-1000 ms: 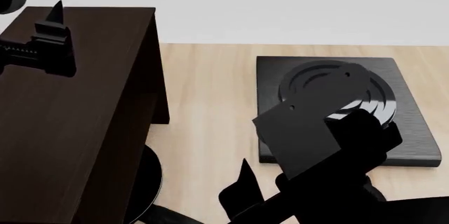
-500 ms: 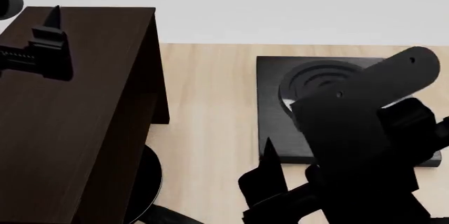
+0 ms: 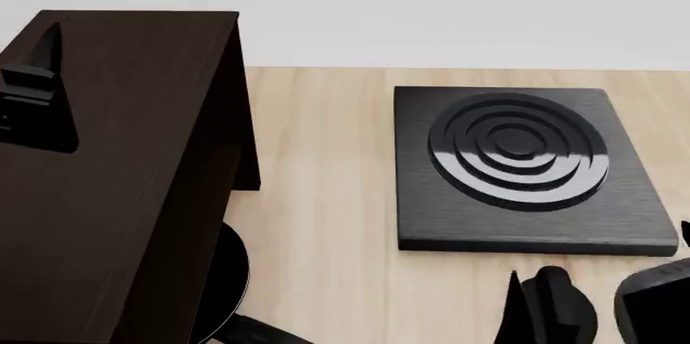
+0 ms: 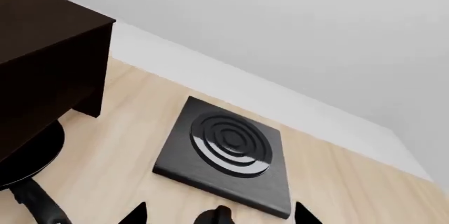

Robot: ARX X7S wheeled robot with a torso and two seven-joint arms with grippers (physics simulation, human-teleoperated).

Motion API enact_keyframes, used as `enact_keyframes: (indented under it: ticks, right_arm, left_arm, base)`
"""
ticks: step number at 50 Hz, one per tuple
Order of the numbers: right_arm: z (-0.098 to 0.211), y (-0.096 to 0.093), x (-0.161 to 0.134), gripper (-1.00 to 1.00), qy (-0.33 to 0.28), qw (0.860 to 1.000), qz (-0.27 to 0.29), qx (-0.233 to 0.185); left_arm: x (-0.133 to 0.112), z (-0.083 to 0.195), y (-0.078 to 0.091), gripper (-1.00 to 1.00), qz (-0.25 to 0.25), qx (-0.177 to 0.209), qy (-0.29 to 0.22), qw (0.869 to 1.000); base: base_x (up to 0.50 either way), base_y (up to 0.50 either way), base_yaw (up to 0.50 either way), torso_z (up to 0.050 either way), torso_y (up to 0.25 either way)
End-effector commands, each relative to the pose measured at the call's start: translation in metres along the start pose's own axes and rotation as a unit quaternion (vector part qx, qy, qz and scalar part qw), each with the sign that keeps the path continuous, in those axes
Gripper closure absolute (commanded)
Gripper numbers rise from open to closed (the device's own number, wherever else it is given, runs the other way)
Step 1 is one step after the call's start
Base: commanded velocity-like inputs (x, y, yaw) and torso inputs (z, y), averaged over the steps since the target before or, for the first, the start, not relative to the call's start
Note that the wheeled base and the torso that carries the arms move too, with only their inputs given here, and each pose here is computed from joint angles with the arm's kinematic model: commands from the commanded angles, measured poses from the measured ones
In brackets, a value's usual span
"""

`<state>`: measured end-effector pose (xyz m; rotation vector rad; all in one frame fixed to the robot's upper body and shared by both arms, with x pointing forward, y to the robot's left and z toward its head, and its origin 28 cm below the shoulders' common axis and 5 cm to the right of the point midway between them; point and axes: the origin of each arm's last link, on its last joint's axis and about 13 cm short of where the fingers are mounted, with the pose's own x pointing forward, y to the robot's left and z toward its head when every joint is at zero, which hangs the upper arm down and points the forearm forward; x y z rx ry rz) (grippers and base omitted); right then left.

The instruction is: Put the frying pan under the cabinet shelf.

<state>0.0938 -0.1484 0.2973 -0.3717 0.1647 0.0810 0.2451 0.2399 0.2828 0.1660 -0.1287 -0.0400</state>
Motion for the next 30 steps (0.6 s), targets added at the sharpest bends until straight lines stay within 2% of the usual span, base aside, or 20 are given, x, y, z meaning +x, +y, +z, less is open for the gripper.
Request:
enact_keyframes:
  ticks: [1, 4, 6, 10, 19, 23, 30]
  right_arm:
    - [-0.015, -0.005, -0.049, -1.0, 0.053, 0.998, -0.023, -0.011]
    - [-0.021, -0.007, -0.06, -1.0, 0.073, 0.997, -0.011, 0.0]
    - [-0.027, -0.009, -0.069, -1.0, 0.061, 0.998, -0.017, 0.009]
    - [-0.027, -0.01, -0.089, -1.0, -0.039, 0.995, -0.087, 0.019]
    - [-0.031, -0.003, -0.116, -1.0, -0.067, 0.99, -0.117, 0.028]
    - [-0.039, 0.001, -0.122, -1.0, -0.075, 0.988, -0.129, 0.036]
    - [-0.059, 0.005, -0.14, -1.0, -0.096, 0.976, -0.18, 0.072]
  left_arm:
    - [-0.034, 0.002, 0.01, -1.0, 0.009, 0.002, -0.013, 1.0]
    - [-0.051, 0.001, 0.014, -1.0, 0.013, 0.0, -0.016, 1.0]
    - [-0.063, 0.0, 0.015, -1.0, 0.013, -0.001, -0.018, 1.0]
    - [-0.083, 0.0, 0.016, -1.0, 0.01, 0.002, -0.022, 1.0]
    - [-0.134, 0.002, 0.022, -1.0, 0.016, -0.007, -0.038, 0.999]
    - [-0.158, 0.0, 0.027, -1.0, 0.03, -0.024, -0.047, 0.998]
    - [-0.191, -0.027, 0.033, -1.0, 0.06, -0.046, -0.029, 0.997]
  base:
    - [0.0, 0.0, 0.0, 0.0, 0.0]
    - [0.0, 0.0, 0.0, 0.0, 0.0]
    - [0.0, 0.0, 0.0, 0.0, 0.0]
    - [0.0, 0.0, 0.0, 0.0, 0.0]
    - [0.0, 0.0, 0.0, 0.0, 0.0]
    - [0.0, 0.0, 0.0, 0.0, 0.0]
    - [0.0, 0.0, 0.0, 0.0, 0.0]
